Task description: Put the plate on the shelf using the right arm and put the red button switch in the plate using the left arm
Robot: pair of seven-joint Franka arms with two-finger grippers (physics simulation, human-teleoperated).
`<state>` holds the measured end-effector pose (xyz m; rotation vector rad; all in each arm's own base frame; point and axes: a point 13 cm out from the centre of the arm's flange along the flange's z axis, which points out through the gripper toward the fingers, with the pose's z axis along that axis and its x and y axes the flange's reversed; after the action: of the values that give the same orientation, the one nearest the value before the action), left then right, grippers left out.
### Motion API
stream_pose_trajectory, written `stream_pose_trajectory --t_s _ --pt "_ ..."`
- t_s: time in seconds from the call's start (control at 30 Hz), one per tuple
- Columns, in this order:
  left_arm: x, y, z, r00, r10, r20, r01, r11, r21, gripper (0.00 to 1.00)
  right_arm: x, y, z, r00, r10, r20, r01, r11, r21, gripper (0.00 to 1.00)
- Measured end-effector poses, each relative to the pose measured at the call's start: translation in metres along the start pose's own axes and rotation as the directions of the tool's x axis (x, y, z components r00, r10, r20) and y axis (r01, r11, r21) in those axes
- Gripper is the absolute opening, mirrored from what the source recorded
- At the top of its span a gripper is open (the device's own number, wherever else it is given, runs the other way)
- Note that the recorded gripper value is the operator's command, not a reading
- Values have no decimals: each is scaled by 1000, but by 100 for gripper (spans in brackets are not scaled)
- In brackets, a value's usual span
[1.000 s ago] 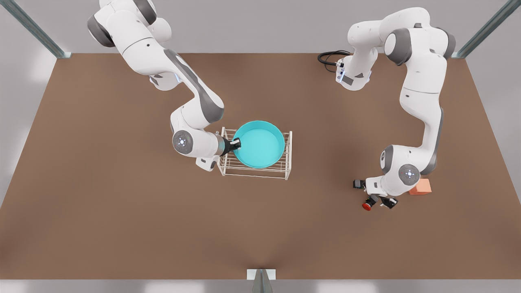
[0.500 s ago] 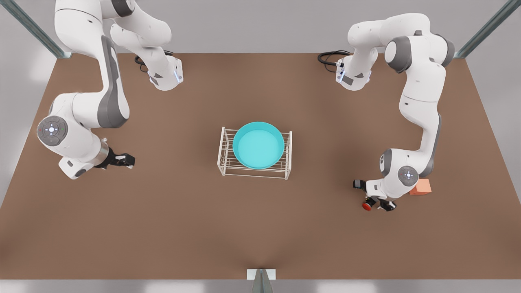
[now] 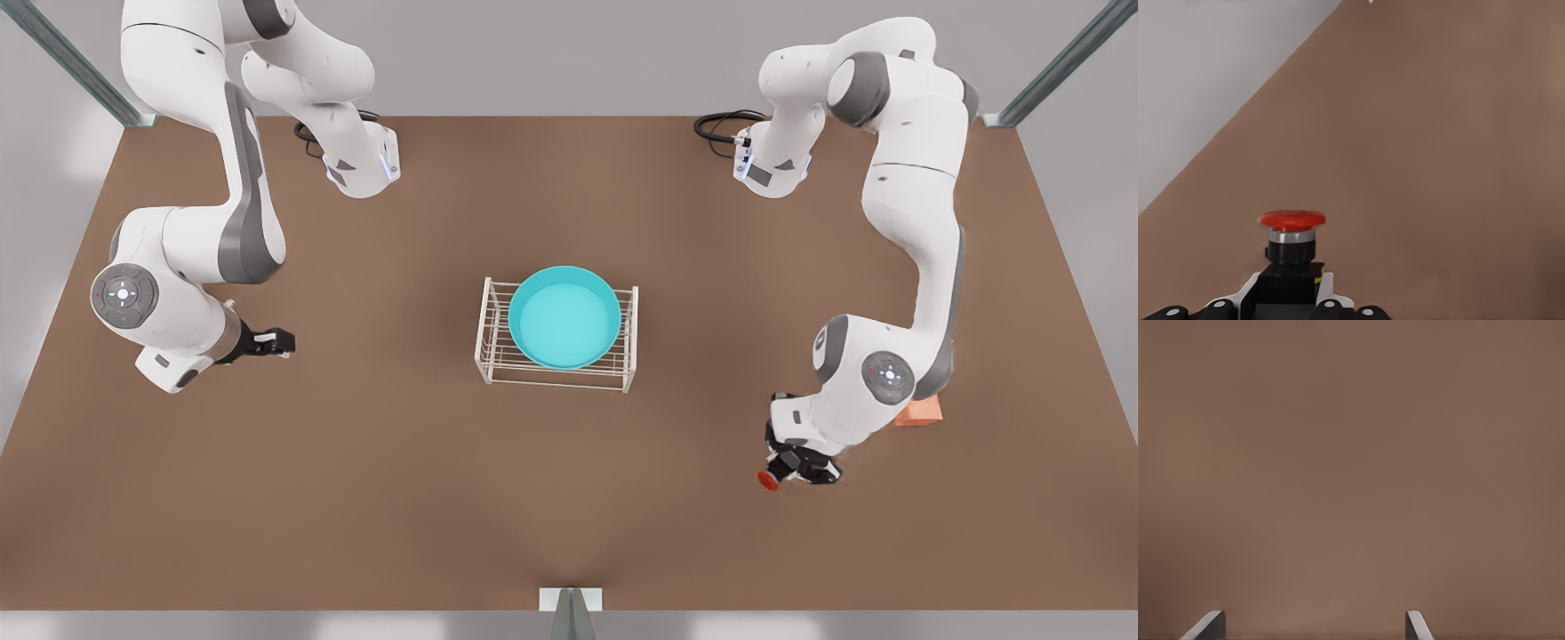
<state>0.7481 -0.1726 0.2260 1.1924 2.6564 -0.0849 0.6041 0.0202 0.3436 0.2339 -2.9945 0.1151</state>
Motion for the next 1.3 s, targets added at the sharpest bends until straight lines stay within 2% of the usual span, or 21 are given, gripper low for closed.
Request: stream_pose_trajectory --t_s 0.1,0.17,0.27,0.3,0.37,0.43,0.57,0.7,0.73,0.9,0.97,1.13,1.17,1.2,1.23,1.3 --pt "-87 -121 -57 987 -134 88 111 966 233 46 0 0 0 1000 -10 -2 10 1000 0 100" --pt "-137 -216 -95 962 -252 104 185 883 431 46 1 0 0 1000 -16 -3 16 1000 0 100" --pt "-181 -340 -132 920 -393 4 292 690 662 47 1 0 0 1000 -24 -4 24 1000 0 100" --pt "-185 -383 -133 916 -399 -50 320 648 691 47 1 0 1 1000 -27 -5 27 1000 -1 100" --pt "-177 -455 -124 914 -375 -153 370 620 692 47 1 0 1 999 -31 -6 31 1000 -1 100" --pt "-162 -475 -116 908 -356 -220 410 653 636 47 1 0 2 999 -35 -6 35 999 -1 100" --pt "-130 -441 -93 886 -371 -280 461 774 434 47 1 0 2 999 -41 -8 41 999 -2 100" --pt "-105 -410 -66 848 -428 -313 508 825 248 47 1 0 2 999 -45 -8 45 999 -2 100" --pt "-101 -407 -61 838 -441 -320 518 827 217 100 1 0 2 999 -46 -8 46 999 -2 100" --pt "-92 -388 -54 782 -526 -333 590 798 125 100 1 0 2 999 -51 -8 51 999 -2 100" --pt "-90 -338 -77 761 -583 -283 617 786 42 100 1 0 2 999 -52 -8 52 999 -2 100" --pt "-27 -161 -140 624 -752 -212 734 657 -172 100 1 -3 3 999 -51 -8 51 999 -3 100" --pt "0 -121 -155 570 -800 -190 761 600 -247 100 1 -4 3 999 -51 -8 51 999 -3 100" --pt "44 -66 -169 463 -869 -172 807 494 -324 100 2 -6 3 999 -48 -9 48 999 -4 100" --pt "85 -33 -188 375 -910 -174 843 413 -344 100 2 -8 4 999 -46 -10 46 999 -4 100" --pt "154 -47 -195 313 -921 -232 870 376 -319 100 1 -8 7 999 -46 -15 46 999 -6 100"
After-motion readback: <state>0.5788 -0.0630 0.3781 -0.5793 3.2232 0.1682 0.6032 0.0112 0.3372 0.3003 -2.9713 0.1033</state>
